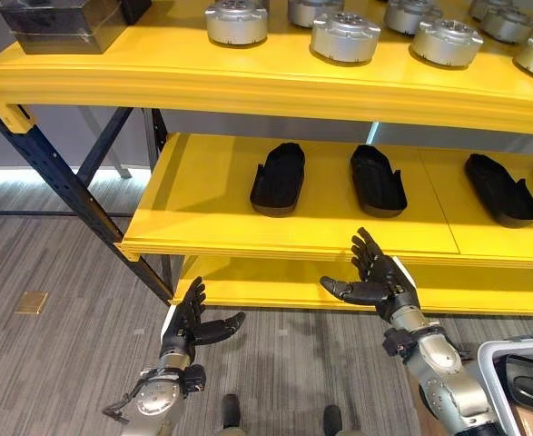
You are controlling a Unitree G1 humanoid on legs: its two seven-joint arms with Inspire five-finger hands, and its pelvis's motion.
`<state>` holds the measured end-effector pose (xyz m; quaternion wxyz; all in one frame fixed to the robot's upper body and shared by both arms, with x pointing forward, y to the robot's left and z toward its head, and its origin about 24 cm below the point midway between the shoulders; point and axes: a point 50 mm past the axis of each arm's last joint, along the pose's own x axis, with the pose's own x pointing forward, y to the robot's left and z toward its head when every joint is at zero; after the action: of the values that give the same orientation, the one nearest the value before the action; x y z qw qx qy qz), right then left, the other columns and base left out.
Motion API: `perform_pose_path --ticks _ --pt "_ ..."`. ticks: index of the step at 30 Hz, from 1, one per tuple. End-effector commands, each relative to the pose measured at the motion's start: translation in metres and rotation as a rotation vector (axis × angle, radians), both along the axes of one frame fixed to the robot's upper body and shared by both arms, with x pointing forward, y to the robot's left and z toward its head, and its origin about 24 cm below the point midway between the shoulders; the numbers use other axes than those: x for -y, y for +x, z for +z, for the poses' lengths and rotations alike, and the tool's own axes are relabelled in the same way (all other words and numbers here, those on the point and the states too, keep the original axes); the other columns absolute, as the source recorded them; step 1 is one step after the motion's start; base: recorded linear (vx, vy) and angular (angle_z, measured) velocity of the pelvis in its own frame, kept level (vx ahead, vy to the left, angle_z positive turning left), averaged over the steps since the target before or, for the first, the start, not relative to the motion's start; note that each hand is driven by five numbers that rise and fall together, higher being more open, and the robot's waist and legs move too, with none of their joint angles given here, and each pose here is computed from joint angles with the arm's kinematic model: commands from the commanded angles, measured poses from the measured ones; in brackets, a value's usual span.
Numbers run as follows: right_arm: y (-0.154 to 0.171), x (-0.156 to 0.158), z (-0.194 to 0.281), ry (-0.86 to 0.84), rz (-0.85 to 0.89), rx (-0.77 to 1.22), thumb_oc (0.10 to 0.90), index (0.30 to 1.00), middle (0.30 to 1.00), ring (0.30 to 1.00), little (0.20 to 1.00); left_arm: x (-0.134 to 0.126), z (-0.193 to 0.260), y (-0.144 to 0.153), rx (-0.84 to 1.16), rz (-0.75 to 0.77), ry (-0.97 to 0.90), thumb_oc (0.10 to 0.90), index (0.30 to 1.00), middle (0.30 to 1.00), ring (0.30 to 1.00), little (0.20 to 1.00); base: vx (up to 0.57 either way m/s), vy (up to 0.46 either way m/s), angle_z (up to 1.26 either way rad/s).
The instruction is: Move parts from the plastic box to the shelf.
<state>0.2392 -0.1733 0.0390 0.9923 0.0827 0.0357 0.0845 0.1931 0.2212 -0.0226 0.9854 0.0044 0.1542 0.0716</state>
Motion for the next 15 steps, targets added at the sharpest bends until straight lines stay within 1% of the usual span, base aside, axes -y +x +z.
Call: perform_pose_path --ticks 1,3,4,5,11,15 --pt "0.005 0.002 0.038 0.079 -0.028 0.242 0.900 1.000 1.000 1.000 1.000 -0.006 0.035 0.023 0.221 -0.014 0.077 0.900 1.000 1.000 1.000 1.000 0.00 0.032 -0.17" --pt "0.005 0.002 0.038 0.079 -0.028 0.242 0.900 1.000 1.000 1.000 1.000 -0.006 0.035 0.023 0.221 -0.014 0.077 0.900 1.000 1.000 1.000 1.000 0.00 0.028 -0.06" --pt "-0.002 0.005 0.025 0.103 -0.052 0.191 0.900 1.000 1.000 1.000 1.000 -0.007 0.036 0.023 0.230 -0.006 0.076 0.900 1.000 1.000 1.000 1.000 0.00 0.081 0.00" --pt "-0.008 0.012 0.018 0.064 -0.083 0.173 0.900 1.000 1.000 1.000 1.000 -0.008 0.037 0.023 0.236 -0.005 0.074 0.900 1.000 1.000 1.000 1.000 -0.02 0.095 0.00" --pt "-0.015 0.025 0.011 0.056 -0.160 0.159 0.900 1.000 1.000 1.000 1.000 -0.010 0.048 0.029 0.297 -0.001 0.074 0.900 1.000 1.000 1.000 1.000 -0.06 0.048 -0.04" --pt "-0.017 0.029 0.013 0.094 -0.194 0.181 0.900 1.000 1.000 1.000 1.000 -0.010 0.059 0.036 0.353 -0.019 0.096 0.900 1.000 1.000 1.000 1.000 -0.12 0.207 -0.05"
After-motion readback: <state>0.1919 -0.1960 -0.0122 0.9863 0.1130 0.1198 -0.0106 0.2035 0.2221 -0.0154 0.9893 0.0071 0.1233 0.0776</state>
